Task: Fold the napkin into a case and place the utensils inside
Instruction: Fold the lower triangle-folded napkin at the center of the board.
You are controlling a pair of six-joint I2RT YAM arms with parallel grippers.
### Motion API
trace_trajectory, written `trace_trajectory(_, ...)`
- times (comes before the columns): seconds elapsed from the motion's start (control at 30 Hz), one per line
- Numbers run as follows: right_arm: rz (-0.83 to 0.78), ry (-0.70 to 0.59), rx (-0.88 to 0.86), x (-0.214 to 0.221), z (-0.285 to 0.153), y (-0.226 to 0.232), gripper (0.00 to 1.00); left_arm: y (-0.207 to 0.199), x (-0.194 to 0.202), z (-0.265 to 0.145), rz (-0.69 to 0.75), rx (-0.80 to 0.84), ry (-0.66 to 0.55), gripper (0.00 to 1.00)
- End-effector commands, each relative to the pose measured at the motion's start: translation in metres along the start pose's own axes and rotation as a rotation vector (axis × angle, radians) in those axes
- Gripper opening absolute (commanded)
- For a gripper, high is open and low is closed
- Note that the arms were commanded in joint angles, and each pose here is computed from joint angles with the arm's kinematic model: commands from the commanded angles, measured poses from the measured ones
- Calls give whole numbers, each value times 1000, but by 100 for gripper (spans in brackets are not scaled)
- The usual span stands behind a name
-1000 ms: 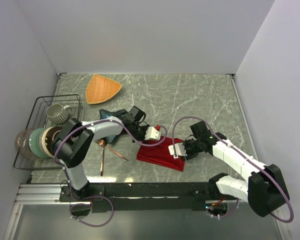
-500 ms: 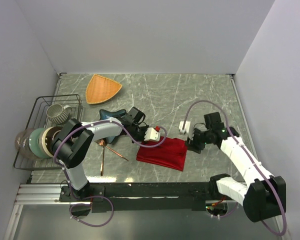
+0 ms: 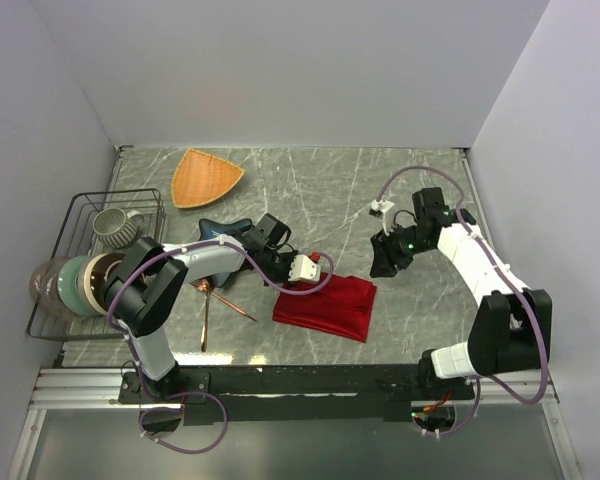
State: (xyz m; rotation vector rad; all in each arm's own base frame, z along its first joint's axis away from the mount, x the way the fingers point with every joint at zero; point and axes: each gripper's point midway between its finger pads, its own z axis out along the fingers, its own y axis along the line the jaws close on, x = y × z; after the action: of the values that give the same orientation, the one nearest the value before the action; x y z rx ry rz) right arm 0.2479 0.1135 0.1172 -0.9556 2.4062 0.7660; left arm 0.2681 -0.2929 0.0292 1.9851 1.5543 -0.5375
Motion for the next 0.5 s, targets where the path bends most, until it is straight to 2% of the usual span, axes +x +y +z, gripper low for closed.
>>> trace_trajectory(0.0, -33, 70, -55, 12, 7, 20, 59, 3, -17, -7, 29, -20, -49, 19)
trace_trajectory(0.1, 1, 121, -65, 13, 22, 25, 58, 4, -16, -8, 25, -25, -50, 22)
trace_trajectory(0.23, 123, 205, -50, 20, 38, 12, 57, 3, -15, -9, 29, -25, -44, 24)
trace_trajectory(0.47, 222, 259, -75, 23, 51, 7, 51, 5, -19, -10, 32, -31, -51, 27)
